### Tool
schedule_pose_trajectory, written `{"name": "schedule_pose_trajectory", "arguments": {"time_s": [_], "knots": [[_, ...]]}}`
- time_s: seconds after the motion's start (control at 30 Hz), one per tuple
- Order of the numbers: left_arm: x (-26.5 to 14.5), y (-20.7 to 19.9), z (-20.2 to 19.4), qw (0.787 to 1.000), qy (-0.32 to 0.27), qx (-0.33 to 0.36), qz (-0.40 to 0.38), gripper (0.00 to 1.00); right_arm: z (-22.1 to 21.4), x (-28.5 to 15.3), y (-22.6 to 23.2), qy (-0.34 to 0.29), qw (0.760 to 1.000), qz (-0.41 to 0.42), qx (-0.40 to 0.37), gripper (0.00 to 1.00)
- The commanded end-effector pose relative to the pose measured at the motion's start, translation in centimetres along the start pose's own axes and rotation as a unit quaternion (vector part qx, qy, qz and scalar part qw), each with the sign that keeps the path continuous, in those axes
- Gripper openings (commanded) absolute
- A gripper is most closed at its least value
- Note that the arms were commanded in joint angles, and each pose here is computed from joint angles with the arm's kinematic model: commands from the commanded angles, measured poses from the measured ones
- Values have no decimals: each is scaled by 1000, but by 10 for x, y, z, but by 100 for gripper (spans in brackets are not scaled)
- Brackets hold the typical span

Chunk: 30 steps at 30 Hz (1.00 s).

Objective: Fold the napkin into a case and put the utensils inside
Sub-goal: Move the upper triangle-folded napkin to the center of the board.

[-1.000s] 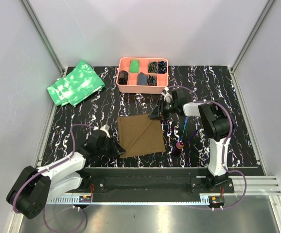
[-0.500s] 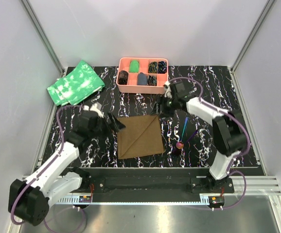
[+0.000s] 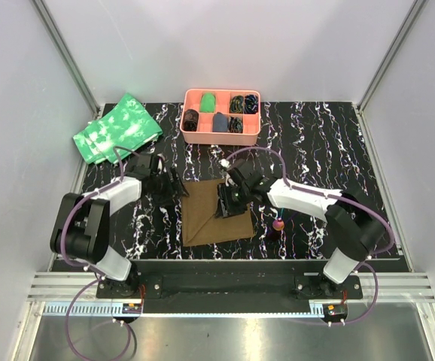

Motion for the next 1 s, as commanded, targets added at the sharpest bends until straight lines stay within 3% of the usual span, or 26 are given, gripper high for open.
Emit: {"name": "schedule_pose_trajectory", "arguments": {"time_s": [0.0,0.17,0.33,0.6,0.87,0.97], "knots": [[7,-30,28,998,-26,23,-62,75,-10,14,-17,-1,1000,-25,1,39],[7,-35,34,997,-42,19,-64,66,-19,28,-24,13,1000,-20,0,31],[13,-35,38,998,-37,15,-53,68,-20,42,-21,16,1000,15,12,24],[29,-25,35,999,-23,12,-21,65,-27,46,-32,18,1000,-9,16,17],[32,-15,29,999,-39,-6,-13,41,-33,41,-75,22,998,-52,14,13],[29,-12,23,998,-47,-18,-24,37,-27,35,-90,18,996,-80,-18,13]]}}
Point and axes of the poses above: each gripper's point midway between its finger pads, its own x axis out along the fingers, its own y axis along the line the jaws close on, z = x × y, the point moved 7 cm from there along -x, back along the fingers, and after that the axes turned 12 degrees about -x, right-handed, at the moved point
